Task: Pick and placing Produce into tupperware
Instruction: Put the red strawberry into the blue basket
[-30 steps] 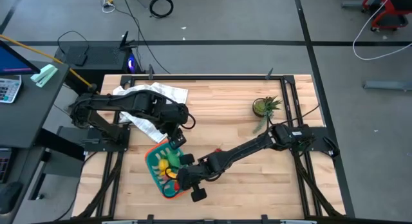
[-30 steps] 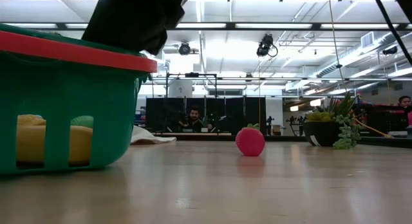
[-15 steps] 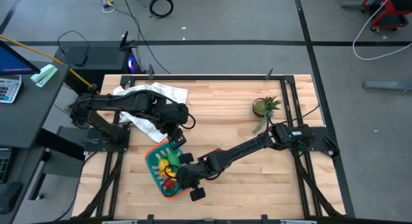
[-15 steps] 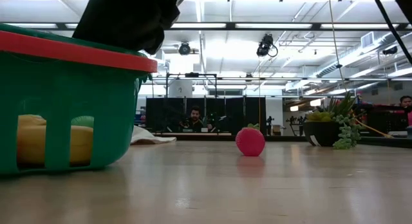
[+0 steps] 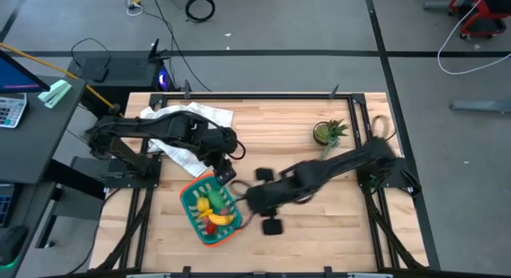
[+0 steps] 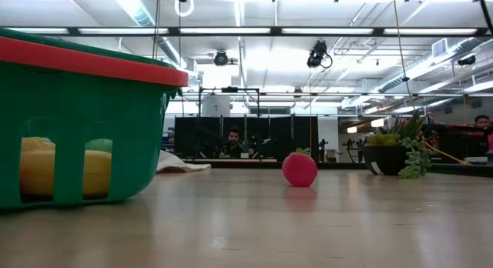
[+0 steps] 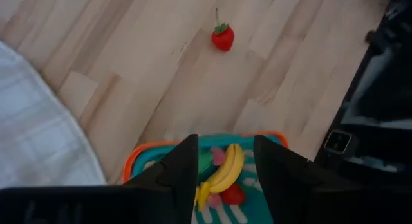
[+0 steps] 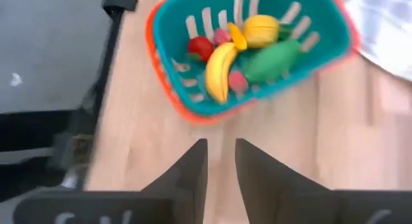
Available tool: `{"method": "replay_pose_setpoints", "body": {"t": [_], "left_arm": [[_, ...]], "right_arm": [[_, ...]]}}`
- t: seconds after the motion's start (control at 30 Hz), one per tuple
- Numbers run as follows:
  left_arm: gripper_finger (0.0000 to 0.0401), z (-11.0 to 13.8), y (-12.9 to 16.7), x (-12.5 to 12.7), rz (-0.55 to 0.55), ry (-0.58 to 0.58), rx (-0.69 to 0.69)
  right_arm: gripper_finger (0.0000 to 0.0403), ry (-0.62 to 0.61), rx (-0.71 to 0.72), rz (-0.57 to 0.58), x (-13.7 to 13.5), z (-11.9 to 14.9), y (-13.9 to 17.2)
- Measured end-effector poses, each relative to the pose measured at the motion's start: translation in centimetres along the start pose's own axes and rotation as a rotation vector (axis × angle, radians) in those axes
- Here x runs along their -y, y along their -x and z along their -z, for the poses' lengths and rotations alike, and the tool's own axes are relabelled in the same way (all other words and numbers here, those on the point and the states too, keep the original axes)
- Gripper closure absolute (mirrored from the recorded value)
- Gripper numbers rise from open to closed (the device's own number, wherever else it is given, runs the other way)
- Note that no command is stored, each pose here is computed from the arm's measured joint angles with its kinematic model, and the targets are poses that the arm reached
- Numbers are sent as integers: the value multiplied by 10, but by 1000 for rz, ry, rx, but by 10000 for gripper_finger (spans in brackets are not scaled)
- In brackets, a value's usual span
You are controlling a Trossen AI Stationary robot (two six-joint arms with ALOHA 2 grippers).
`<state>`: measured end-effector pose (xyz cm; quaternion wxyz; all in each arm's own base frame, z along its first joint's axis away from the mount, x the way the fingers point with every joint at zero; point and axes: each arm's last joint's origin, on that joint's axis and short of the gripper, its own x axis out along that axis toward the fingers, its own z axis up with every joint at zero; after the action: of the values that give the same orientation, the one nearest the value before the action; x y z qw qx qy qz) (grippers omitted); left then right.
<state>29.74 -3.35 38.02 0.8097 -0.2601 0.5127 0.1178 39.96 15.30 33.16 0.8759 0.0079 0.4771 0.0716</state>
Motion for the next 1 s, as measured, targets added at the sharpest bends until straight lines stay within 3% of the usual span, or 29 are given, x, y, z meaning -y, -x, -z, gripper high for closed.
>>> {"method": "replay_pose_setpoints", "body": {"t": [0.13,0.33,0.5,0.7,1.0], "left_arm": [[240,-10,-15,8,62,85,68],[239,-26,-63,25,162,187,147],[238,-30,-110,29,95,195,124],[238,-37,-170,31,46,201,106],[238,-42,-220,25,-7,212,113]], "right_arm": [[319,-70,29,59,-2,16,73],[318,-246,143,250,0,55,165],[320,-382,223,303,-1,92,219],[320,-413,351,284,-4,114,254],[320,-350,358,292,-7,117,256]]}}
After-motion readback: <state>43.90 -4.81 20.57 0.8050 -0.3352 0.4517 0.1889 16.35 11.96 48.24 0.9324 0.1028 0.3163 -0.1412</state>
